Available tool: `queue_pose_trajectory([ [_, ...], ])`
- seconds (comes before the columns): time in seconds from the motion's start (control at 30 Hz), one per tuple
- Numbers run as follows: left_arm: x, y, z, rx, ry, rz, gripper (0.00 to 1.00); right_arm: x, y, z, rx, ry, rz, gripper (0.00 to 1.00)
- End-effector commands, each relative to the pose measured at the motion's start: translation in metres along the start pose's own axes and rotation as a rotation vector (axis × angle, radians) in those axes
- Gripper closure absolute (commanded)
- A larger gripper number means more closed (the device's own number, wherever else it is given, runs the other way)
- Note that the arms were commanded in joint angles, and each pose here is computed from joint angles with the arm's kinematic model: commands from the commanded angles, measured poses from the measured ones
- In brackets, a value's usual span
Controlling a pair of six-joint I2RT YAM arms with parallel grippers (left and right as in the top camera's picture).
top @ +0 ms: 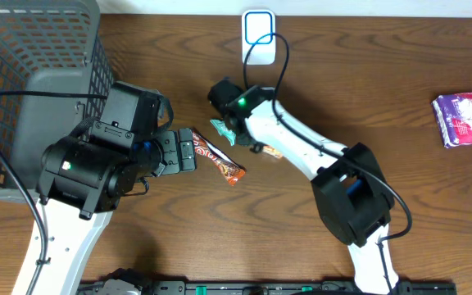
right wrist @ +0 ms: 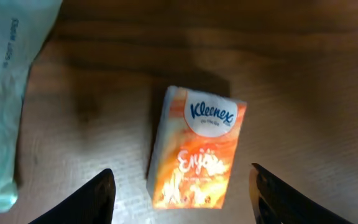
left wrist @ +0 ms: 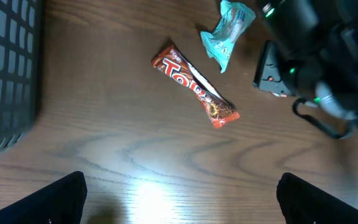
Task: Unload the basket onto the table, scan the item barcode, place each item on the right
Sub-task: 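Reach the right gripper toward the orange Kleenex packet near the scanner, then grasp the orange Kleenex packet with the right gripper and lift it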
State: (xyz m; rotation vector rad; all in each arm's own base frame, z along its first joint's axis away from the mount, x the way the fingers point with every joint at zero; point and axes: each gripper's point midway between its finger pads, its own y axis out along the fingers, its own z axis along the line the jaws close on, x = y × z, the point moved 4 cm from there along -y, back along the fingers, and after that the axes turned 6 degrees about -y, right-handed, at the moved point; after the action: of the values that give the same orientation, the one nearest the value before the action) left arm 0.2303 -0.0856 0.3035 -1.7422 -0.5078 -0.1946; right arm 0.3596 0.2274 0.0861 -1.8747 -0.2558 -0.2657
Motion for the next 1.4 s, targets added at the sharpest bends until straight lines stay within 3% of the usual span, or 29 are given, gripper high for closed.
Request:
queue_pose_trajectory([
  [0.0, 0.002, -0.003, 0.001, 0.004, 0.008, -0.013, 0.02, 0.0, 0.011, -0.008, -0.088, 0.046, -0.06, 0.37],
  [0.2, 0.002, -0.003, 0.001, 0.004, 0.008, -0.013, 0.02, -0.009, 0.031, 0.0, -0.098, 0.034, -0.05, 0.36],
  [0.63, 0.002, -0.003, 0.001, 0.004, 0.008, -0.013, 0.02, -0.012, 0.04, -0.004, -0.097, 0.03, -0.027, 0.5],
  [0.83, 0.002, -0.003, 0.001, 0.004, 0.008, -0.013, 0.02, -0.028, 0.053, 0.001, -0.065, 0.027, 0.015, 0.51],
  [0.97, 0.002, -0.003, 0.001, 0.004, 0.008, -0.013, 0.02, -0.027, 0.051, 0.0, -0.052, -0.001, 0.025, 0.76],
  [1.17, 0.002, -0.003, 0.001, 0.004, 0.008, -0.013, 0.02, 0.011, 0.016, -0.018, 0.104, 0.027, 0.057, 0.98],
  [1.37, 0.002, -0.003, 0.001, 0.004, 0.008, -0.013, 0.02, 0.044, -0.008, -0.025, 0.546, 0.01, 0.135, 0.99],
])
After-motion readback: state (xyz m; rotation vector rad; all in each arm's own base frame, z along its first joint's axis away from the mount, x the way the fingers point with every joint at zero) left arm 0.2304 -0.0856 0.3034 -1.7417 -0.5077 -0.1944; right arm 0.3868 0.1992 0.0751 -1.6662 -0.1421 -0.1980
